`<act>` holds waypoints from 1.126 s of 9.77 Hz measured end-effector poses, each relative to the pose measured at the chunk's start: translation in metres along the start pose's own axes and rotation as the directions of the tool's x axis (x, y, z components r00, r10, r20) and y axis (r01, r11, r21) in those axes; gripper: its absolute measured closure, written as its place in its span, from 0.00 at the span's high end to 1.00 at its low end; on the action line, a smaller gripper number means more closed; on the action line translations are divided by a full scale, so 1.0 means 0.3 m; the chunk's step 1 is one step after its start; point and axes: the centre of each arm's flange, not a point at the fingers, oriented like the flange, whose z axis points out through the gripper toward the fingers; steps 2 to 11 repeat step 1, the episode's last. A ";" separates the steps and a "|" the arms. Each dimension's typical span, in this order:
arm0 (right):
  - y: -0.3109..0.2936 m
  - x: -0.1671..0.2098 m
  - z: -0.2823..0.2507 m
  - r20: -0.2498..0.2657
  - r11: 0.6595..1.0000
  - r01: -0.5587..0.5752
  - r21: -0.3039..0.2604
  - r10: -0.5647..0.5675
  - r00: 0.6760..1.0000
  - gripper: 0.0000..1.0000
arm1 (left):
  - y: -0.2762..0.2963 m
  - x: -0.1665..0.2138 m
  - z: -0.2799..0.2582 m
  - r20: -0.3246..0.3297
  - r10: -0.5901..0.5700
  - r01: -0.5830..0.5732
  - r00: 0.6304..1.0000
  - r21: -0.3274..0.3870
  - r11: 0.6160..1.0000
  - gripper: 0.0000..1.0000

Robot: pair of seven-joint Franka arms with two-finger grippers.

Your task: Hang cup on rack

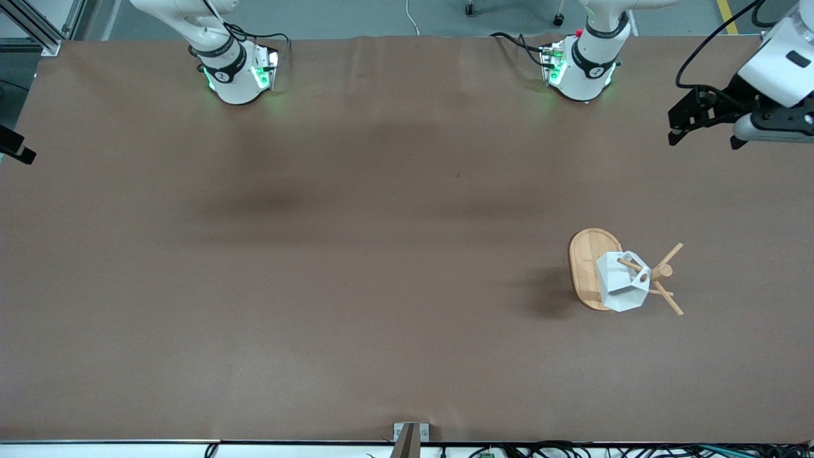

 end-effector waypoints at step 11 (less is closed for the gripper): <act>-0.003 0.000 0.000 0.000 1.000 0.004 0.000 -0.004 1.000 1.00 | -0.003 -0.002 -0.001 0.001 -0.002 0.002 1.000 0.000 1.000 1.00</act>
